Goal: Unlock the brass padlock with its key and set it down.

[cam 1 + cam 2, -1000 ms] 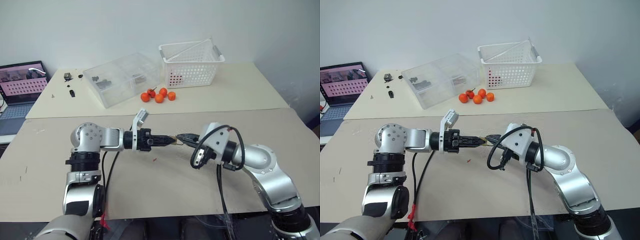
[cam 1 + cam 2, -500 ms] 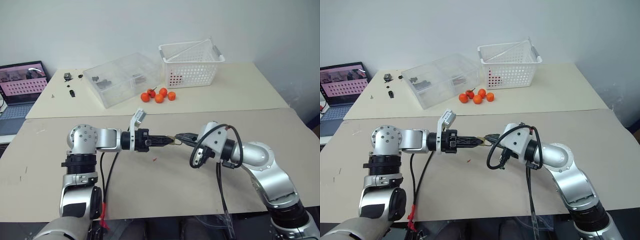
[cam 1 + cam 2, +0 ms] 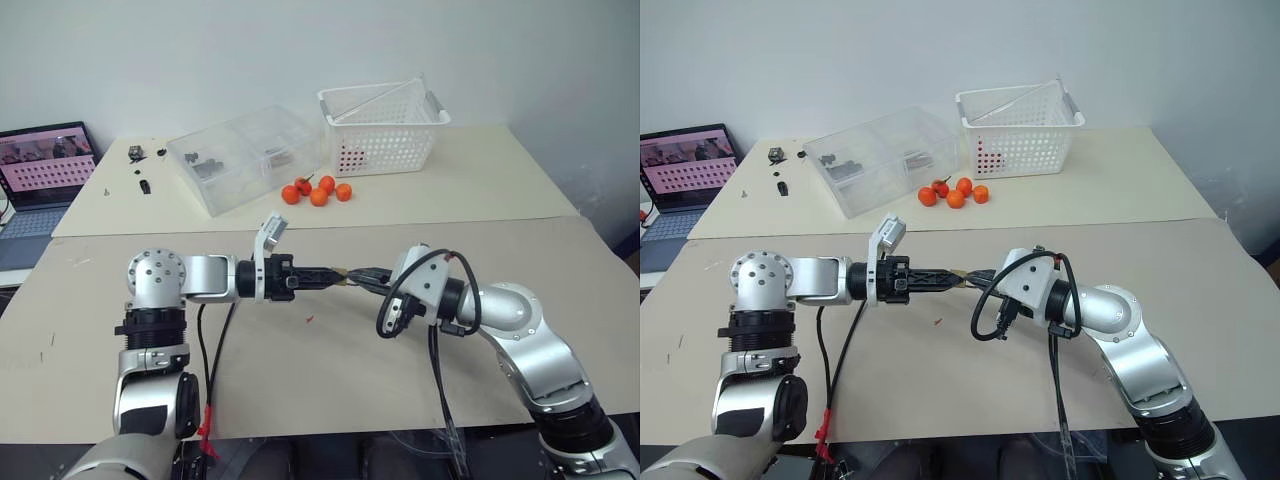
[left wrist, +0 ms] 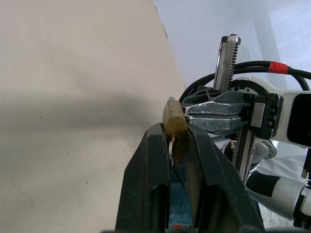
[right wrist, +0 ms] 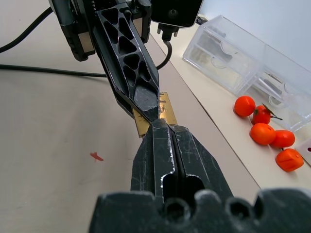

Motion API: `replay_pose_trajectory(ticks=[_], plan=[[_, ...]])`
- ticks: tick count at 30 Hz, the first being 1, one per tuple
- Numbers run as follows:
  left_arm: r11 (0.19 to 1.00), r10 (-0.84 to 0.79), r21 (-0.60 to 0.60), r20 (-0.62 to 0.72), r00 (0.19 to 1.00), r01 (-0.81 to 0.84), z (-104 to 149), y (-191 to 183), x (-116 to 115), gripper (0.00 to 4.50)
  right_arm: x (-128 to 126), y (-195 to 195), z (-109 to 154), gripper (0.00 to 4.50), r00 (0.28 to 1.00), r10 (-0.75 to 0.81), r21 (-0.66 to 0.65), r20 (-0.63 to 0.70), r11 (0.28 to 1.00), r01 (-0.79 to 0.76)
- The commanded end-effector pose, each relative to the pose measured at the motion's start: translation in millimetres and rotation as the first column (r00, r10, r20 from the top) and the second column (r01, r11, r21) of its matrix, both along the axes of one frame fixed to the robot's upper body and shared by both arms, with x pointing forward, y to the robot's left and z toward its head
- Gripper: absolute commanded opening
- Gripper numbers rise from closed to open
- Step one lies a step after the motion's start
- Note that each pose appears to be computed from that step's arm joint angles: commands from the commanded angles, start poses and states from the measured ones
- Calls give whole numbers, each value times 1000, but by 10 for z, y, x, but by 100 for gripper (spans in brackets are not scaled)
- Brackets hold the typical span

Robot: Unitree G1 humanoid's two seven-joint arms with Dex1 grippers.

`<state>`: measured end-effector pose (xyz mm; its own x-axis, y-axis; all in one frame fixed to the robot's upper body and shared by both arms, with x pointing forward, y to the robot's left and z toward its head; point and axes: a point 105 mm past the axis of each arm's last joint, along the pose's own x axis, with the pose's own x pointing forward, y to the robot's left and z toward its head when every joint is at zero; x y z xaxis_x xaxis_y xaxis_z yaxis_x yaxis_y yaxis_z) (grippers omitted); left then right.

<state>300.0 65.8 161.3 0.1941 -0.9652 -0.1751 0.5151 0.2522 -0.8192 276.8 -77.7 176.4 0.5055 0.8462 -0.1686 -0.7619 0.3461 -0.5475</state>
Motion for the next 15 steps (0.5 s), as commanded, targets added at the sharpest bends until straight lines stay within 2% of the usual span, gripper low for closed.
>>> replay_pose_trajectory(ticks=[1, 15], plan=[[1000, -7, -26, 52, 999, 9, 133, 25, -36, 1, -7, 17, 127, 3, 998, 24, 3, 64, 1000, -25], [1000, 11, -30, 62, 998, -10, 163, 70, -65, 1, 4, -25, 80, 3, 997, 45, -24, 56, 999, -44]])
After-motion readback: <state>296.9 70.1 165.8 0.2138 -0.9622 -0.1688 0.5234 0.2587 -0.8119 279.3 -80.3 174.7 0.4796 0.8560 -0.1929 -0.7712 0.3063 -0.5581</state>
